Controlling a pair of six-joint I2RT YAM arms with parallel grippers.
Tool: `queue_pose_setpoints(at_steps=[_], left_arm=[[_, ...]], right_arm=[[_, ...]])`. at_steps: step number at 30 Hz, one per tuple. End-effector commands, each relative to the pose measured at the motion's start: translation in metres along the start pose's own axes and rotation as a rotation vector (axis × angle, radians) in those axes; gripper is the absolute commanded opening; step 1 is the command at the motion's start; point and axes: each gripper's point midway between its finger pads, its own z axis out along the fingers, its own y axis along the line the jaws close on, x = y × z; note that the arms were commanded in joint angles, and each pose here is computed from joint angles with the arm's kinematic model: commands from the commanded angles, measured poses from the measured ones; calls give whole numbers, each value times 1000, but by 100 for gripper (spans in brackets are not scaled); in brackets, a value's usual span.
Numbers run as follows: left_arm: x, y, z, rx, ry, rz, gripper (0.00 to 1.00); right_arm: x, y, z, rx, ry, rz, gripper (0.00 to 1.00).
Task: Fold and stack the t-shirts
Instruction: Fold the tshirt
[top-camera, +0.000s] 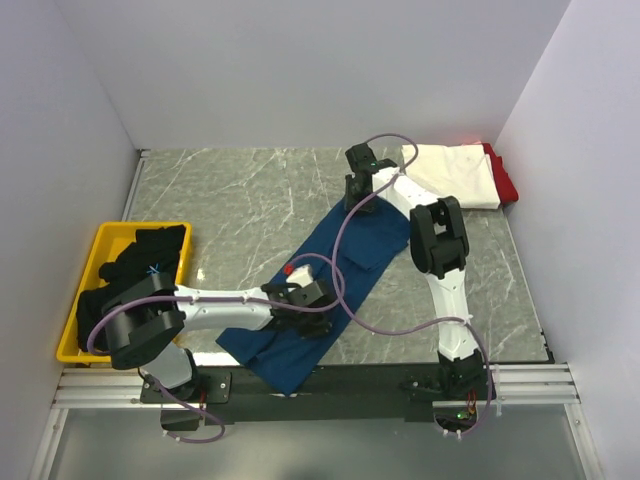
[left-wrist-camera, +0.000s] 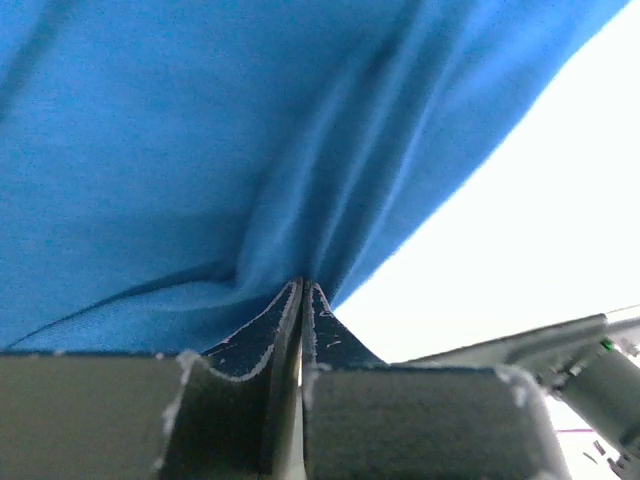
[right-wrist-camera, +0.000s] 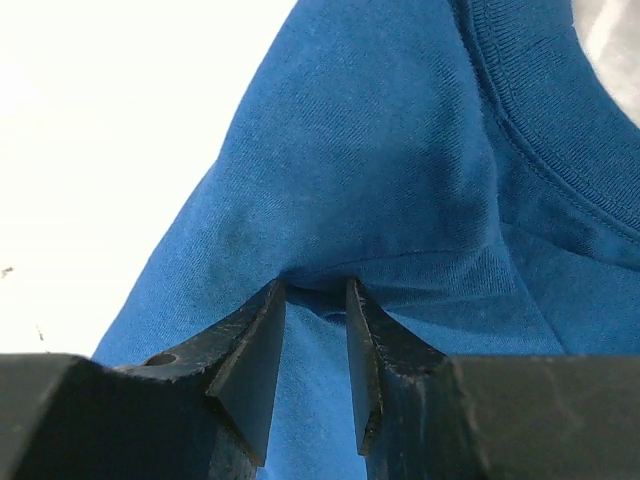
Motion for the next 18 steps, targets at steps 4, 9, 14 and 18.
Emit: queue_pose_setpoints(at_steps=[4,9,14,18], left_arm=[[-17,-39,-24,58,-59,52,12],[-72,-58,-47,84,-197,103,20],[-168,-87,-64,155,-358,185,37],[-237,-94,-47,104,-449,289,50]], right_arm=[[0,20,1,-19,6,-103,42],[-45,22,-54,-74,-132,-62,51],[-68,4,-118,-136,-245,74,53],[-61,-29,-132,-175,-292,204,54]])
